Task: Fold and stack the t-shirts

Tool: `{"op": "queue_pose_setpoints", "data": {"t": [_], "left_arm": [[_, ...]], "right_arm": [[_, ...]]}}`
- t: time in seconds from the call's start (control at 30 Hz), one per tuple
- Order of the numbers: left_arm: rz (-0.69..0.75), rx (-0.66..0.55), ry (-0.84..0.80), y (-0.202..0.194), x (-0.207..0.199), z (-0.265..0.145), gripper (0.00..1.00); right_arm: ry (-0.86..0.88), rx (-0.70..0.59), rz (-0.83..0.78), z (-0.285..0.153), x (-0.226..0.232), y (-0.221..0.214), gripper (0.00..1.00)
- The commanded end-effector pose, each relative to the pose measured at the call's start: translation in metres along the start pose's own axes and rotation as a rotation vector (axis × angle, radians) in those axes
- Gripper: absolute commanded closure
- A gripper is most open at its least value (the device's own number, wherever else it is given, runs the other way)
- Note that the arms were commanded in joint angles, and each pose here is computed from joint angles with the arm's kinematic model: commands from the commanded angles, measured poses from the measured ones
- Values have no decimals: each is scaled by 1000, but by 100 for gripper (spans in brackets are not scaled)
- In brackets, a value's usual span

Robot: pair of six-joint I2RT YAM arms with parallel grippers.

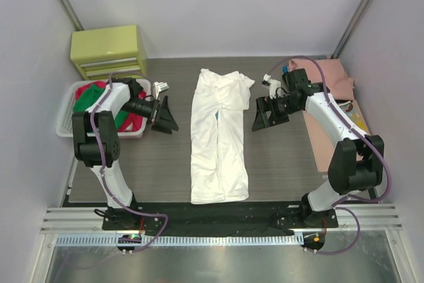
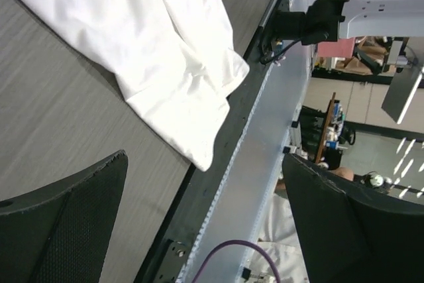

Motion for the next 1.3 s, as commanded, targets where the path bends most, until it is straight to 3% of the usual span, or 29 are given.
{"op": "queue_pose_setpoints", "data": {"t": [0.0, 0.07, 0.1, 0.2, 0.27, 0.3, 0.4, 0.43, 0.57, 0.67, 0.8, 1.0, 1.27], "left_arm": [[-159, 34, -30, -38, -50, -7, 0], [-126, -11, 184, -46, -30, -2, 0], [-6, -130, 280, -36, -39, -7, 0], [191, -137, 496, -39, -50, 12, 0], [232, -156, 552, -41, -51, 19, 0], [315, -227, 611, -37, -59, 15, 0], [372, -350, 765, -38, -53, 1, 0], [440, -451, 775, -32, -63, -7, 0], [455, -494, 834, -40, -49, -8, 0], [392, -394, 808, -48, -36, 4, 0], [360, -426, 696, -48, -43, 14, 0], [210, -313, 428, -63, -42, 48, 0], [118, -276, 273, -83, -31, 68, 0]], "right_arm": [[-28, -84, -62, -22, 5, -5, 12], [-81, -90, -91, -20, 2, -21, 11], [-104, -120, -119, -26, 7, -24, 12], [-158, -152, -149, -28, 7, -37, 11], [-178, -138, -156, -27, 5, -46, 11], [-180, -142, -171, -28, 6, -49, 11], [-210, -160, -205, -30, 8, -59, 18], [-219, -181, -234, -35, 12, -59, 19], [-238, -175, -274, -34, 14, -54, 27], [-153, -73, -277, -23, 23, -55, 22], [-100, -94, -281, -12, 34, -45, 22], [65, -77, -192, 12, 45, -40, 29], [50, -92, -141, 38, 42, -57, 35]]}}
Point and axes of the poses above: each gripper's point midway between its finger pads, its own z axis out along the fingers, its own x axis along the line the jaws close on, y = z × x, the point moved 7 cm from there along -z, back along the fingers, and after that the axes turned 5 degrees about -z, right-handed, at the moved point
